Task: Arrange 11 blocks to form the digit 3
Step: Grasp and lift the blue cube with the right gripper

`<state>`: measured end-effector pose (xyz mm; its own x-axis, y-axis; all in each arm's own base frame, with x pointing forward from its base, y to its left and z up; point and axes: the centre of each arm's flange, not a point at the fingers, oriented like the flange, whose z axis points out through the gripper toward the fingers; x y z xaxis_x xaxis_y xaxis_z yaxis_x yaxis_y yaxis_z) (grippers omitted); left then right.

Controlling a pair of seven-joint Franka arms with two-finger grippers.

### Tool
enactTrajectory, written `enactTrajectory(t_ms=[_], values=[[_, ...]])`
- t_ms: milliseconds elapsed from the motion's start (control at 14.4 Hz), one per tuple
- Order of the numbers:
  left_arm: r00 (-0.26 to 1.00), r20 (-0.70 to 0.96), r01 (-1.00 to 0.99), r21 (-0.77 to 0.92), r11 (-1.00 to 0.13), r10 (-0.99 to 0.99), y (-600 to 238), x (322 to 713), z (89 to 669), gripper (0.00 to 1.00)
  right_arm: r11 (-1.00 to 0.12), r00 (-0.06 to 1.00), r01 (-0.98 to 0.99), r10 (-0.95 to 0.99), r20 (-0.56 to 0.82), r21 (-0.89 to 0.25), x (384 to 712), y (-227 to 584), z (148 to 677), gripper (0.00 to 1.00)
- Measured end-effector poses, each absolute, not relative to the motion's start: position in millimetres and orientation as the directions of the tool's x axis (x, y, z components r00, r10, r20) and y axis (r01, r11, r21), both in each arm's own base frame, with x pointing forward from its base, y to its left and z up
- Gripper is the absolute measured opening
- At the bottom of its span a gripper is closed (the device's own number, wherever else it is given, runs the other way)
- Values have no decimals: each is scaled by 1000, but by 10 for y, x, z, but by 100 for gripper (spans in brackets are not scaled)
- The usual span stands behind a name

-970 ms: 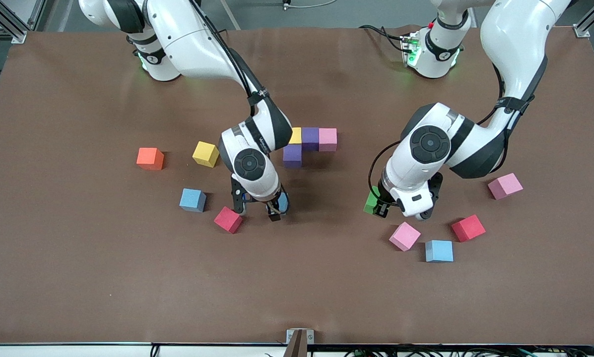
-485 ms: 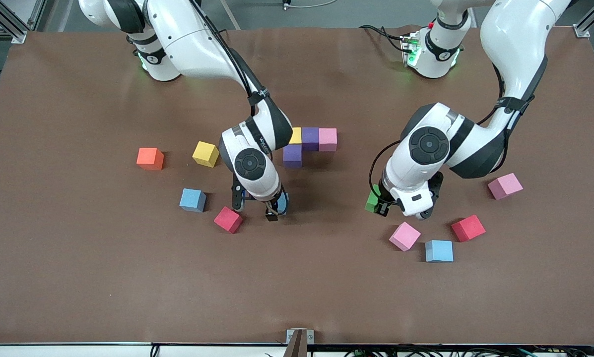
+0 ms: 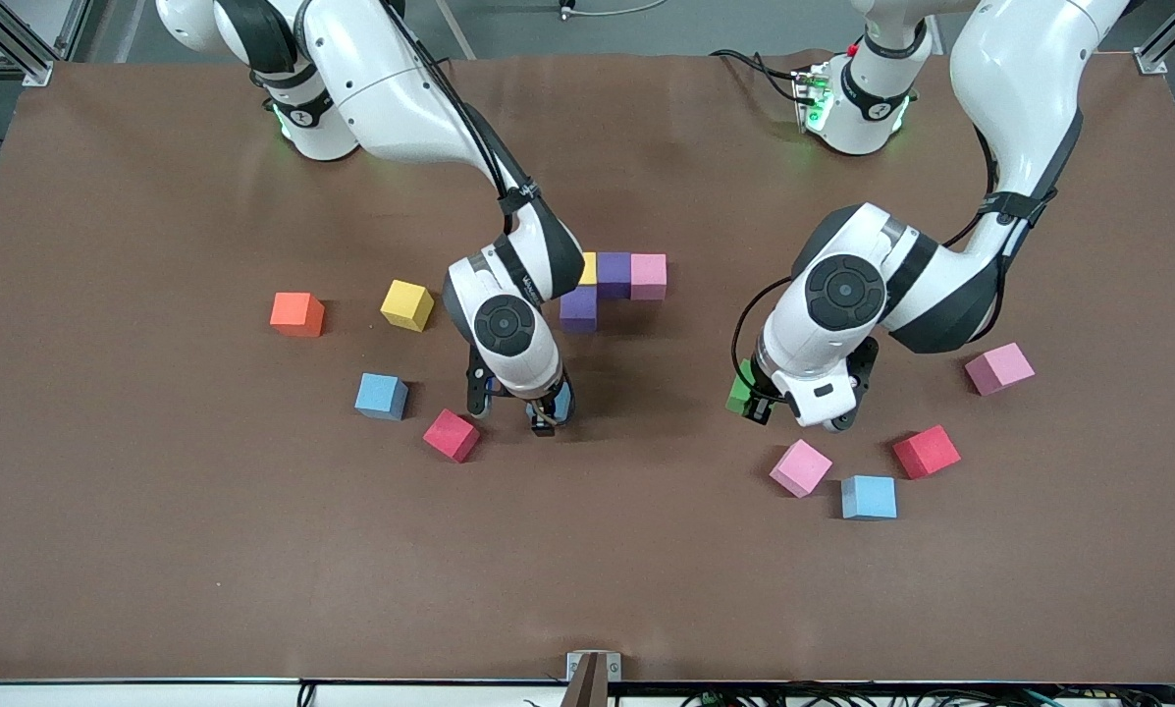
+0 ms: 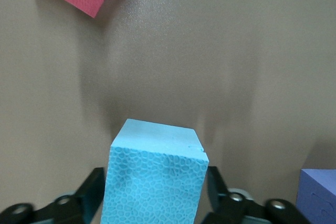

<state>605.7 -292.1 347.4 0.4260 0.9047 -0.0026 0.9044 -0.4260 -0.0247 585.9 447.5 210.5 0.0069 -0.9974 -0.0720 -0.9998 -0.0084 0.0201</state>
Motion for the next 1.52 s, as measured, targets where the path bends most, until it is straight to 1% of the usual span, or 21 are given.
enactTrajectory(t_ms=[69, 139, 277, 347, 624, 832, 970, 1109, 1178, 1317, 1455, 1525], values=[[426, -3, 905, -25, -426, 905, -2919, 6057, 3474, 54, -9, 7, -1000, -997, -73, 18, 5866, 4479, 2119, 67], [426, -3, 905, -25, -426, 905, -2918, 6058, 3474, 54, -9, 8, -1000, -997, -75, 14, 5874, 4486, 2138, 60], [424, -3, 905, -24, -424, 906, -2910, 6063, 3476, 54, -16, 15, -1000, -997, -76, 9, 5886, 4493, 2161, 59], [423, -3, 906, -24, -423, 906, -2903, 6068, 3478, 54, -45, 44, -999, -996, -75, 4, 5885, 4500, 2168, 57], [417, -3, 909, -13, -417, 909, -2884, 6106, 3530, 54, -298, 299, -954, -951, -80, -28, 5840, 4624, 2245, 56], [416, -3, 909, -9, -416, 909, -2883, 6117, 3548, 54, -474, 477, -879, -875, -77, -57, 5769, 4772, 2317, 56], [416, -3, 909, -8, -416, 909, -2882, 6120, 3553, 54, -632, 637, -770, -768, -65, -81, 5720, 4871, 2372, 56], [416, -3, 909, -8, -416, 910, -2882, 6121, 3554, 54, -805, 810, -586, -585, -43, -96, 5674, 4931, 2391, 56], [416, -3, 909, -8, -416, 910, -2882, 6121, 3554, 54, -858, 864, -503, -503, -33, -100, 5652, 4957, 2394, 56], [416, -3, 909, -8, -416, 910, -2882, 6121, 3554, 54, -924, 929, -370, -371, -3, -92, 5580, 5037, 2400, 56], [416, -3, 909, -8, -416, 909, -2882, 6121, 3554, 54, -974, 974, -221, -223, 34, -53, 5481, 5123, 2408, 56], [416, -3, 909, -7, -416, 909, -2883, 6121, 3555, 54, -988, 988, -153, -154, 28, -26, 5440, 5129, 2415, 56]])
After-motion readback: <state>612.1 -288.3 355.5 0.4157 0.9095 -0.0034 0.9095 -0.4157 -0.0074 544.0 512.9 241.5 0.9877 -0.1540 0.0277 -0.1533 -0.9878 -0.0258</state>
